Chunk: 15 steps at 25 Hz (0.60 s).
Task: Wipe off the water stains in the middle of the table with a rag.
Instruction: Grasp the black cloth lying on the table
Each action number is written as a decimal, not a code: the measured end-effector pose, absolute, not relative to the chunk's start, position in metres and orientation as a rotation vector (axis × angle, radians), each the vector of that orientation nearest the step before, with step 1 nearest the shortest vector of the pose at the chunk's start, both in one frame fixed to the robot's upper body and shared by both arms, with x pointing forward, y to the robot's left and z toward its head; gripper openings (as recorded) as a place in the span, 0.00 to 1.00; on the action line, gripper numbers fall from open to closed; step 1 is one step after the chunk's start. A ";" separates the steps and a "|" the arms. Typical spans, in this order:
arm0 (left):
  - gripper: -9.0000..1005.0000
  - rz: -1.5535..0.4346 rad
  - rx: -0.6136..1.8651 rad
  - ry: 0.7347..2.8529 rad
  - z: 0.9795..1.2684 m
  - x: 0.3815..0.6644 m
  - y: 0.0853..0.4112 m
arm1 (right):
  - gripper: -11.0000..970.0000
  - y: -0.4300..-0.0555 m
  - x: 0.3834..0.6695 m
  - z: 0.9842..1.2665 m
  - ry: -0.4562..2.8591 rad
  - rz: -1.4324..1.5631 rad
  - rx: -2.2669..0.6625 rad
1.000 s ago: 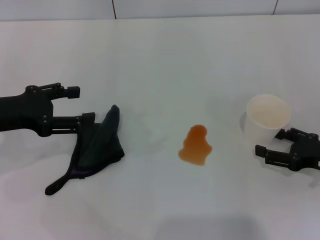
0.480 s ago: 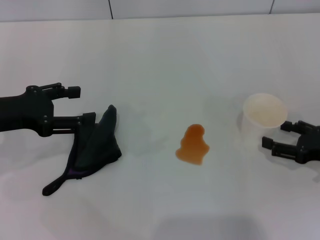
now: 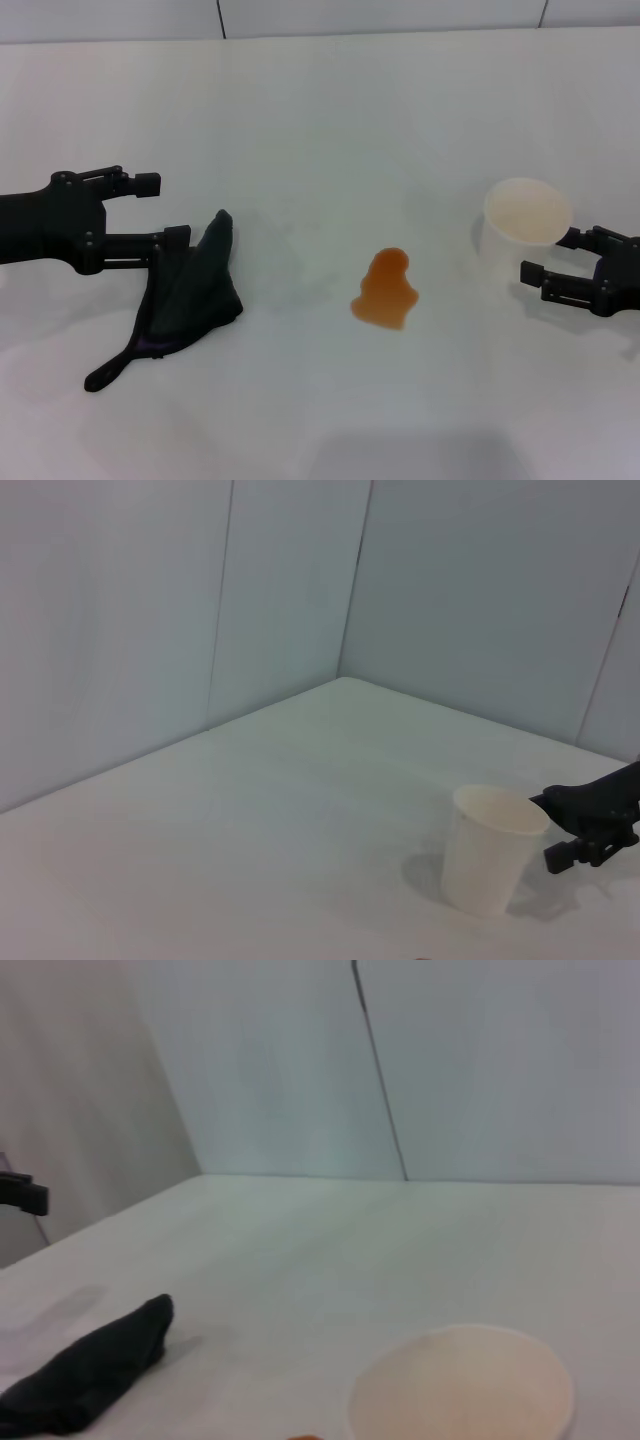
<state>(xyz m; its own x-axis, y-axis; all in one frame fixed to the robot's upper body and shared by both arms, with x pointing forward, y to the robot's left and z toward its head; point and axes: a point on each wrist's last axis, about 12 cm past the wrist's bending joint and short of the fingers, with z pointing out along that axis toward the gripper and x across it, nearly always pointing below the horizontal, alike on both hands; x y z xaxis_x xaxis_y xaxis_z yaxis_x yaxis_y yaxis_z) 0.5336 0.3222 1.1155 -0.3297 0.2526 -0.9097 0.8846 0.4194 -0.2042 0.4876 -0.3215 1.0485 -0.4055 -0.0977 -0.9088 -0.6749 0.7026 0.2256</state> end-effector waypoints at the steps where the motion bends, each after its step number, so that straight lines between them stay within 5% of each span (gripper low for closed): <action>1: 0.86 -0.925 0.978 1.815 1.115 0.534 0.322 | 0.90 -0.321 0.487 1.049 1.905 0.729 -0.602; 15: 0.86 -0.926 0.981 1.814 1.115 0.533 0.322 | 0.90 -0.330 0.483 1.066 1.849 0.688 -0.612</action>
